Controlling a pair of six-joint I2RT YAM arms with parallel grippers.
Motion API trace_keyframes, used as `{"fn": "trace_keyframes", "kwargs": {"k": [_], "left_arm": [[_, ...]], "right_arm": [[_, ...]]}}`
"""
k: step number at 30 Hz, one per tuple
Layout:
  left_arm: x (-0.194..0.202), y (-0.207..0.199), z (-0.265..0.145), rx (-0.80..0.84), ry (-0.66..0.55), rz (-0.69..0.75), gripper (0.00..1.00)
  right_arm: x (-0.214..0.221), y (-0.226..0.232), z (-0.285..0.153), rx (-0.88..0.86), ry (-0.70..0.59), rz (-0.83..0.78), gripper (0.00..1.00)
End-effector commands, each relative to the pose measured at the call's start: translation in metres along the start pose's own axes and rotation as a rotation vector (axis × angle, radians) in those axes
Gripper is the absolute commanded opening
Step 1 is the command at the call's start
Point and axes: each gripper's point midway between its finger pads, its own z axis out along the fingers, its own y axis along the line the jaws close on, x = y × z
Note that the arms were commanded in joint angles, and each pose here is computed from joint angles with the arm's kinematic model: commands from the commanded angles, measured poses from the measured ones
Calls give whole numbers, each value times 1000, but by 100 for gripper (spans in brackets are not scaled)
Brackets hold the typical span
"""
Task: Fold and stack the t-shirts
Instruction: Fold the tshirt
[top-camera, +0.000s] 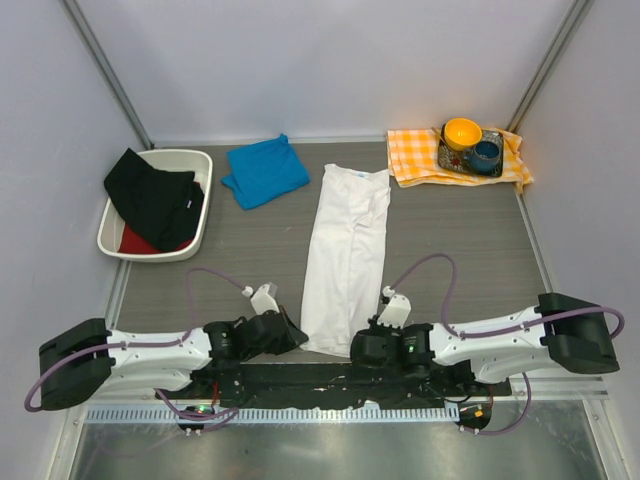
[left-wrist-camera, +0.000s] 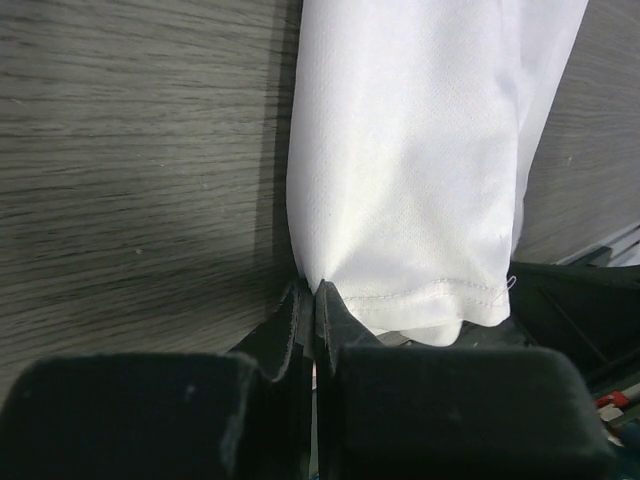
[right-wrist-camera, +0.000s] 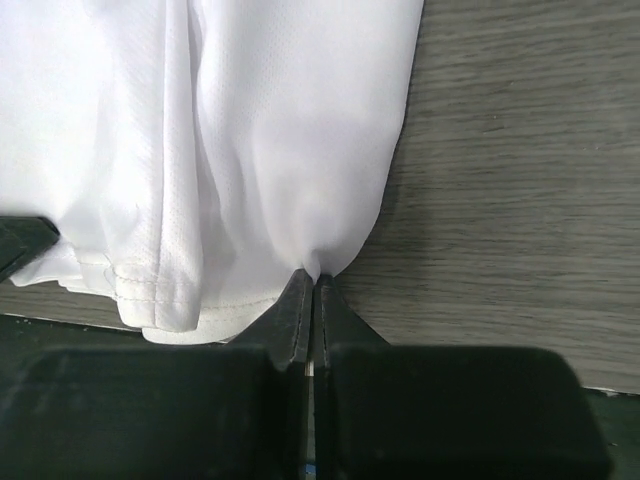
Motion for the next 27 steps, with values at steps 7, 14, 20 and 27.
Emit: {"fn": "trace_keyframes", "kwargs": {"k": [7, 14, 20, 27], "left_arm": [[-50, -20, -18, -100, -127, 221, 0], [-83, -56, -21, -61, -180, 254, 0], [-127, -89, -13, -29, -232, 270, 0], [-148, -105, 32, -8, -189, 270, 0]], "right_arm": [[-78, 39, -26, 46, -289, -244, 1], [-129, 49, -36, 75, -401, -265, 1], [-169, 38, -35, 116, -448, -228, 1], [-197, 20, -12, 161, -457, -166, 1]]}}
